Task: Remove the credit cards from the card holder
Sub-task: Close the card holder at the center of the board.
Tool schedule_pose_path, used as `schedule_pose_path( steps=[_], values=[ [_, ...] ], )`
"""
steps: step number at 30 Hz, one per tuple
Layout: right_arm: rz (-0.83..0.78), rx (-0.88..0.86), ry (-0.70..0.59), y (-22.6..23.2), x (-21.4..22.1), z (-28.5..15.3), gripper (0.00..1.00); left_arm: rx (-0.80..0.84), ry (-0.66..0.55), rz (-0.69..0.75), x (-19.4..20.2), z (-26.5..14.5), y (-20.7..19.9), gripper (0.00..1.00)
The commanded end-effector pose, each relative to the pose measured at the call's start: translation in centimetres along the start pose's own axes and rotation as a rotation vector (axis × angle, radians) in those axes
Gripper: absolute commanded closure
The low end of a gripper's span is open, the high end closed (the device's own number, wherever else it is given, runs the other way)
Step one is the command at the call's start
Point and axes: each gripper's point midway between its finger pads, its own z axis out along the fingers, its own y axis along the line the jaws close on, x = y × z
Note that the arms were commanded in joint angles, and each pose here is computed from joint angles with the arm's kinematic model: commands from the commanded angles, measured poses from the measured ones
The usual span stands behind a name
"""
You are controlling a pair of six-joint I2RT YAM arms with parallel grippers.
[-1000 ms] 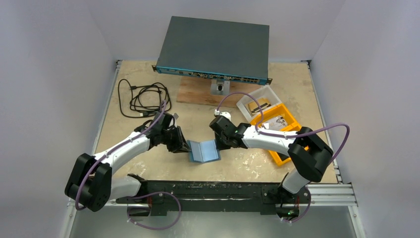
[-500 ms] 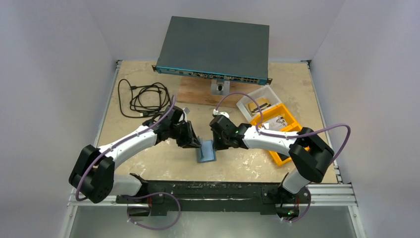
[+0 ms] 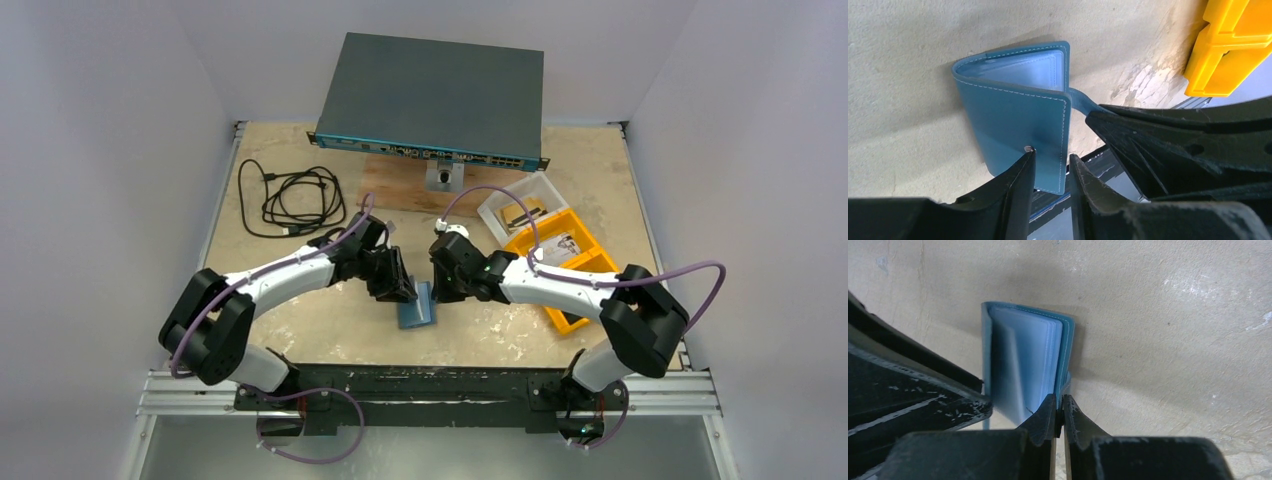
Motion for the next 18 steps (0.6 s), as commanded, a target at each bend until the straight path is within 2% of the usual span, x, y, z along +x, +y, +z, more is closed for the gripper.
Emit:
schedule_pose_path(
  steps=[1,11,18],
  values=[
    [0.014,-0.011,-0.038,0.2,-0.7,-0.8,1.0,0.043,-0.026,0.024,-1.4,0.6,-2.1,0.67],
    [0.021,-0.012,-0.036,0.0,-0.4,-0.8,1.0,0.0,-0.016,0.008,-2.1,3.0,-1.2,0.49],
    [0.025,-0.021,-0.033,0.1,-0.3,-0.5,1.0,-0.049,-0.011,-0.016,-1.9,3.8,0.3,0.48]
  ],
)
